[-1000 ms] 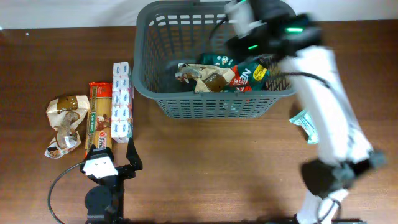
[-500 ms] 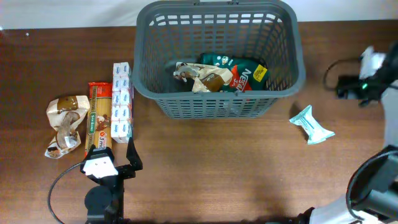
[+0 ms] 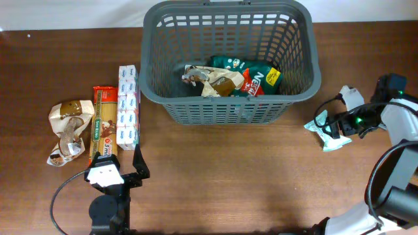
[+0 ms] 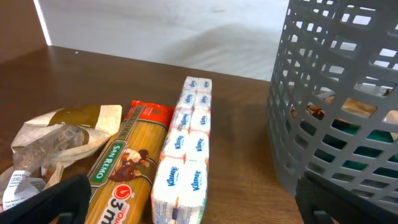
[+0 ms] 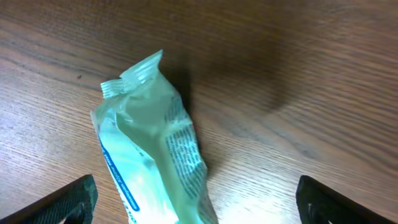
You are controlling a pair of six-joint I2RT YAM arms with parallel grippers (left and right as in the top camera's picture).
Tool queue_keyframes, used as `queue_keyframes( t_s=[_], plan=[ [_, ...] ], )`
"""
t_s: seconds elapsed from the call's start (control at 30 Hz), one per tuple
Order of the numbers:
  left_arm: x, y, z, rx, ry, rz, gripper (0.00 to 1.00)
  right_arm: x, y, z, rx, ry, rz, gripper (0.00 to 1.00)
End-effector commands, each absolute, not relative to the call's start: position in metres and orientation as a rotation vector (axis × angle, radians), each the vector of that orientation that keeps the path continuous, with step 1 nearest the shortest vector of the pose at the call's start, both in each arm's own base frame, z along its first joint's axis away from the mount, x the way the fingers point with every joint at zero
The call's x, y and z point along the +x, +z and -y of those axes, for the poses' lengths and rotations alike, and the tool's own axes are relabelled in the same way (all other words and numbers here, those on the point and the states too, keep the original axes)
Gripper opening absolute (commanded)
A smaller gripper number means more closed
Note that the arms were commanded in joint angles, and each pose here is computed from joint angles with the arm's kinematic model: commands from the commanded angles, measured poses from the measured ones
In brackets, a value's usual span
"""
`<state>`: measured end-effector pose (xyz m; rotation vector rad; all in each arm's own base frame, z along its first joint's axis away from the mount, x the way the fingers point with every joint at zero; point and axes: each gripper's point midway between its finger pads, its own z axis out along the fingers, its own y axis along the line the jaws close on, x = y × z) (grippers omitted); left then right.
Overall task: Pack container
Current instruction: 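Grasp the mint-green snack bar with the right gripper, then place the mint-green snack bar into the basket with the right gripper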
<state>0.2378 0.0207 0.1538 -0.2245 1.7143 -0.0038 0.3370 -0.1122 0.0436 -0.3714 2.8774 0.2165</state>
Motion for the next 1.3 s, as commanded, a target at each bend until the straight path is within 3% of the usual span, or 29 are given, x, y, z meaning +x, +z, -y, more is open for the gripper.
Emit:
queue_keyframes(
  t_s=[0.0, 0.1, 0.23, 0.27, 0.3, 0.33, 0.47, 0.57, 0.7, 0.8, 1.0, 1.13, 1.27],
  plan=[
    [0.238, 0.152, -0.022, -0.237, -0.004, -1.713, 0.99, 0.336, 0.029, 0.093, -0.436, 0.318, -2.888, 0.97],
    [0.238, 0.152, -0.022, -0.237, -0.003, -1.713, 0.99, 0.333, 0.013, 0.086, -0.495, 0.300, -2.948, 0.76],
    [0.238, 0.152, -0.022, -0.237, -0.004, -1.714, 0.99, 0.340, -0.001, 0.087, -0.442, 0.190, -3.005, 0.66],
    [0.238, 0.152, -0.022, -0.237, -0.003, -1.713, 0.99, 0.343, -0.002, 0.088, -0.406, 0.177, -3.002, 0.56],
    [0.238, 0.152, -0.022, -0.237, -0.003, -1.713, 0.99, 0.350, -0.001, 0.089, -0.327, 0.162, -2.988, 0.11],
    [0.238, 0.152, -0.022, -0.237, -0.003, -1.713, 0.99, 0.354, 0.001, 0.091, -0.276, 0.156, -2.983, 0.03],
    [0.238, 0.152, -0.022, -0.237, -0.003, -1.713, 0.99, 0.374, 0.020, 0.104, -0.100, 0.131, -2.934, 0.04],
    [0.238, 0.152, -0.022, -0.237, -0.003, -1.713, 0.99, 0.400, 0.059, 0.114, -0.044, 0.154, -2.821, 0.04],
    [0.238, 0.152, -0.022, -0.237, -0.004, -1.714, 0.99, 0.445, 0.179, 0.126, 0.098, 0.225, -2.566, 0.04],
    [0.238, 0.152, -0.022, -0.237, -0.003, -1.713, 0.99, 0.459, 0.263, 0.109, 0.035, 0.279, -2.423, 0.04],
    [0.238, 0.152, -0.022, -0.237, -0.003, -1.713, 0.99, 0.450, 0.410, -0.003, -0.285, 0.335, -2.158, 0.04],
    [0.238, 0.152, -0.022, -0.237, -0.004, -1.714, 0.99, 0.439, 0.424, -0.104, -0.621, 0.364, -2.058, 0.04],
    [0.238, 0.152, -0.022, -0.237, -0.004, -1.714, 0.99, 0.446, 0.375, -0.162, -0.739, 0.274, -2.165, 0.04]
  ],
)
